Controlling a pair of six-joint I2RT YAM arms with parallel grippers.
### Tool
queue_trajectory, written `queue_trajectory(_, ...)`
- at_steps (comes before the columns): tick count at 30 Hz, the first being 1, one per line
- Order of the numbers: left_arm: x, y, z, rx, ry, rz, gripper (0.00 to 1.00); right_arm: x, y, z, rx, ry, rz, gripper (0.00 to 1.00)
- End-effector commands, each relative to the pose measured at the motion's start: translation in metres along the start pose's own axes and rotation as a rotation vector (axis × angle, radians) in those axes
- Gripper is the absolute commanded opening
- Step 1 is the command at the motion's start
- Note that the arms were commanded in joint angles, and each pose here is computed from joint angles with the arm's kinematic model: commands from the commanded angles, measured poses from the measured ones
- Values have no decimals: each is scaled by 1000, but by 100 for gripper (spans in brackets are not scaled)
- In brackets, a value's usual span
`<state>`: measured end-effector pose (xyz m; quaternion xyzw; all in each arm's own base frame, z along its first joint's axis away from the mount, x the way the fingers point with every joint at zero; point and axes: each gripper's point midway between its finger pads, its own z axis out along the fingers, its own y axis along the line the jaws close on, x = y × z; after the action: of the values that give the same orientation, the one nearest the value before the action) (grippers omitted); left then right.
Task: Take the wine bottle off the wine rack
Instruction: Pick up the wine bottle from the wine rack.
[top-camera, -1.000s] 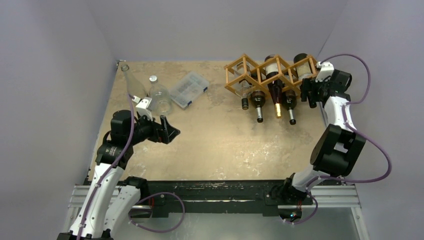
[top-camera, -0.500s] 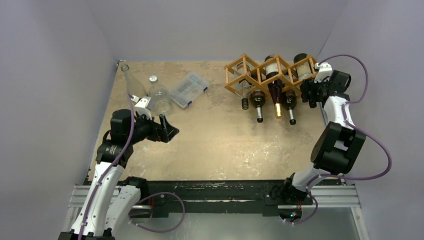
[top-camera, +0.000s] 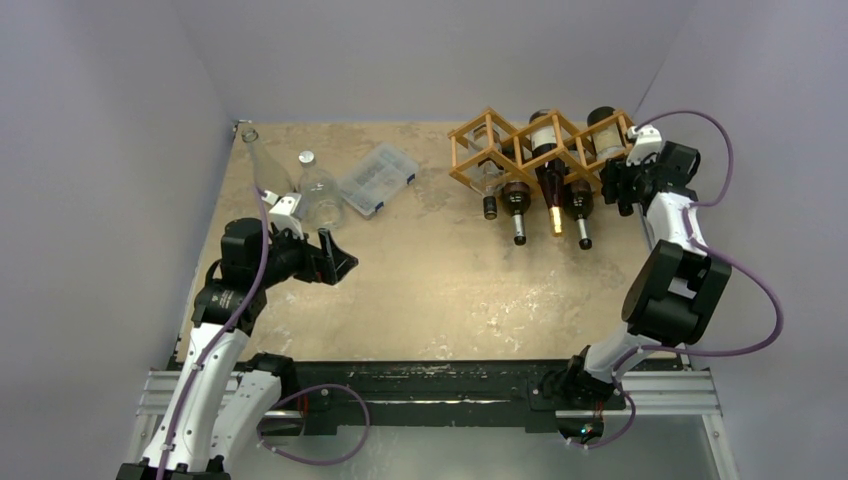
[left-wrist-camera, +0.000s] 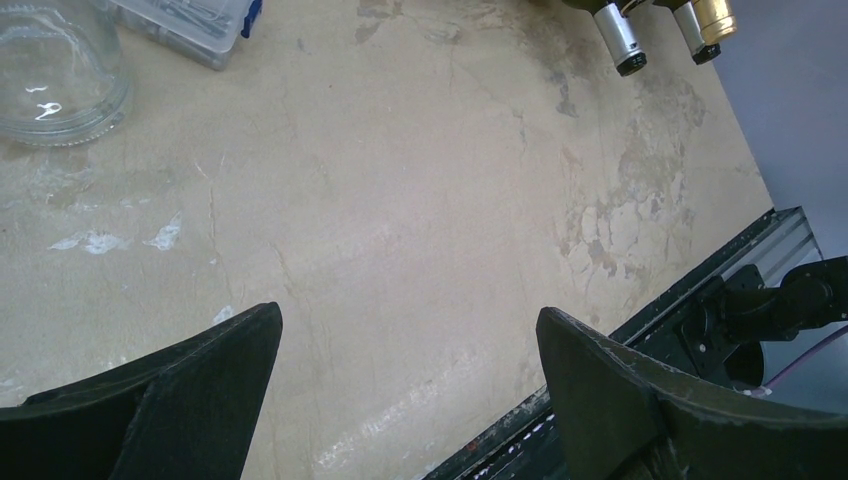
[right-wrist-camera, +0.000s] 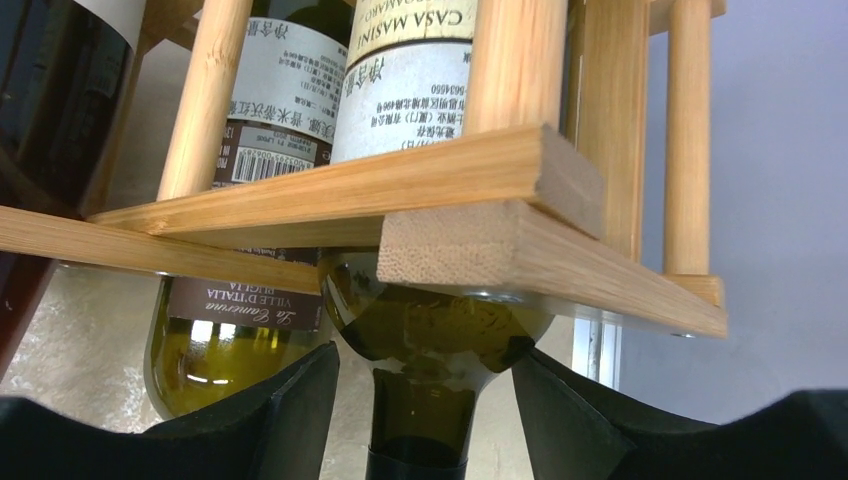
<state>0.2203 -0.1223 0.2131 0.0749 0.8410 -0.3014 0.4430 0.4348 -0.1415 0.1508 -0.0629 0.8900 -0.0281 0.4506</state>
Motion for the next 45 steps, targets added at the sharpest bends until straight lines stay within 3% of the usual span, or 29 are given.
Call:
queue_trajectory(1,-11,-2,-3,4,-35,32,100,0,1,6,-19,-24,-9,67)
queue_trajectory(20,-12,-1,-3,4,-37,28,100,5,3,13,-29,-19,14,52)
queue_trajectory(24,-12,-1,-3,4,-37,28,100,4,3,12,-30,-21,17,41)
queue_trajectory(33,-12,-1,-3,4,-37,28,100,-6,-1,-1,-9,-57,32,0)
queue_trajectory(45,-12,-1,-3,4,-38,28,100,-7,-2,-25,-26,-126,51,0)
